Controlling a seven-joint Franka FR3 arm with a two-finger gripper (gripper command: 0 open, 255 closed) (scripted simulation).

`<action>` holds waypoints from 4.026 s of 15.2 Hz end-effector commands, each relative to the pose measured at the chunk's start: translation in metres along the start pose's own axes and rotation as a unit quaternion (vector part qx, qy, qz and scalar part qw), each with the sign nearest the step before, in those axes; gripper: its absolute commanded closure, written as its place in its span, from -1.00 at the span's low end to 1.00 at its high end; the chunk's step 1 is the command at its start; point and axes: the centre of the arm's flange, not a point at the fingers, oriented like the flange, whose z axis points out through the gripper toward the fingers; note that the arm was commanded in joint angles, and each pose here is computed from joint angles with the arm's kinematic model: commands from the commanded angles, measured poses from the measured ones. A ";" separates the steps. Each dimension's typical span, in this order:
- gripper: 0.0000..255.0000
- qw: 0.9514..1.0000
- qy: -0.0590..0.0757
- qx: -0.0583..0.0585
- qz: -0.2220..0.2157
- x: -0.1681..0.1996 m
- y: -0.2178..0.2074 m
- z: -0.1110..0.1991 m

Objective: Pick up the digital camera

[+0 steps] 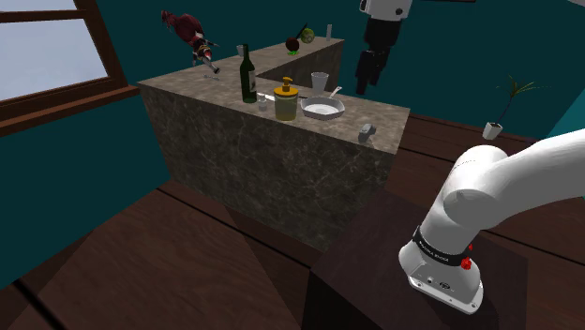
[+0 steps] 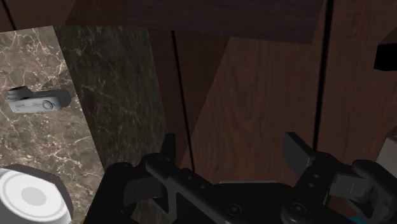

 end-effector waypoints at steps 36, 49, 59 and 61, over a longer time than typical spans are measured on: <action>-1.00 0.987 0.075 -0.019 -0.139 -0.001 0.380 0.257; -1.00 0.983 0.088 -0.022 -0.163 0.011 0.443 0.335; 1.00 0.983 0.088 -0.022 -0.163 0.011 0.443 0.339; 1.00 0.983 0.088 -0.022 -0.163 0.011 0.443 0.338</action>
